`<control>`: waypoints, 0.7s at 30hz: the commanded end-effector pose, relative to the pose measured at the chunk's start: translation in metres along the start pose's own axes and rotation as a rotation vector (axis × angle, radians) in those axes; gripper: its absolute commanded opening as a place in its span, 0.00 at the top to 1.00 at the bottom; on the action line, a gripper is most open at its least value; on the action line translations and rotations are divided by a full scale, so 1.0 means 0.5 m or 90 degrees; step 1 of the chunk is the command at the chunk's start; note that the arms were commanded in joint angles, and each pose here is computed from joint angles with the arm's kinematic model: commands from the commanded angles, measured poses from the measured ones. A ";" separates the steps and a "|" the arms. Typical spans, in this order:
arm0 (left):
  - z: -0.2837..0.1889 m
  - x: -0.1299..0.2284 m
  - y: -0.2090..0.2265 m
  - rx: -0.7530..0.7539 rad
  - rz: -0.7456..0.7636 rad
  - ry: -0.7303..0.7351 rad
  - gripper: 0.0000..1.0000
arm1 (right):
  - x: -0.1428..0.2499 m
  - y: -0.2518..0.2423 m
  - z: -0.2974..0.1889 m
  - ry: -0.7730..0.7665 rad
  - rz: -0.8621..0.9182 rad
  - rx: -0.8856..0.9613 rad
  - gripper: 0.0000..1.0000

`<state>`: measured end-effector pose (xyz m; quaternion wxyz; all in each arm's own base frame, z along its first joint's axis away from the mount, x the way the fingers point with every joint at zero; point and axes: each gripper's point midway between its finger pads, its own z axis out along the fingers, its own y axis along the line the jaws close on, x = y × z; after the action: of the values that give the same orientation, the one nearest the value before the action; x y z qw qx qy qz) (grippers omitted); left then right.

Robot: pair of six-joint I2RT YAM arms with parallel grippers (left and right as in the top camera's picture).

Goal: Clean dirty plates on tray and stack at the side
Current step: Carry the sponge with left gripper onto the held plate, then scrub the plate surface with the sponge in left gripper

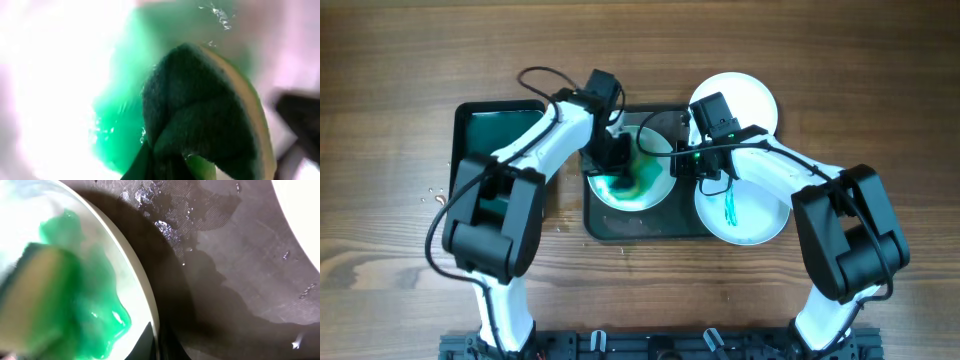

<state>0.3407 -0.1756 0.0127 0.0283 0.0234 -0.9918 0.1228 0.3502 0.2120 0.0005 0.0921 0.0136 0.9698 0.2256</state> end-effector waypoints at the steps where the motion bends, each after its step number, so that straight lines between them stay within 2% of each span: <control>1: -0.059 -0.040 0.144 -0.248 -0.122 -0.125 0.96 | 0.016 -0.031 0.020 0.022 0.022 0.030 0.96; 7: -0.047 -0.050 0.099 -0.223 -0.093 -0.149 0.96 | 0.031 -0.033 0.019 0.042 0.040 0.031 0.96; 11: -0.030 -0.069 0.021 -0.130 -0.054 -0.166 0.96 | 0.046 -0.034 0.018 0.063 0.046 0.030 0.96; 17: -0.025 -0.072 -0.111 0.079 0.077 -0.139 0.96 | 0.053 -0.038 0.017 0.072 0.047 0.035 0.96; 21: -0.028 -0.070 -0.121 0.107 0.089 -0.131 0.96 | 0.054 -0.038 0.017 0.072 0.046 0.035 0.96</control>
<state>0.3877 -0.2143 0.0327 -0.1020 0.0065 -0.9832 0.1510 0.3401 0.2065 -0.0008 0.0591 0.0397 0.9727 0.2211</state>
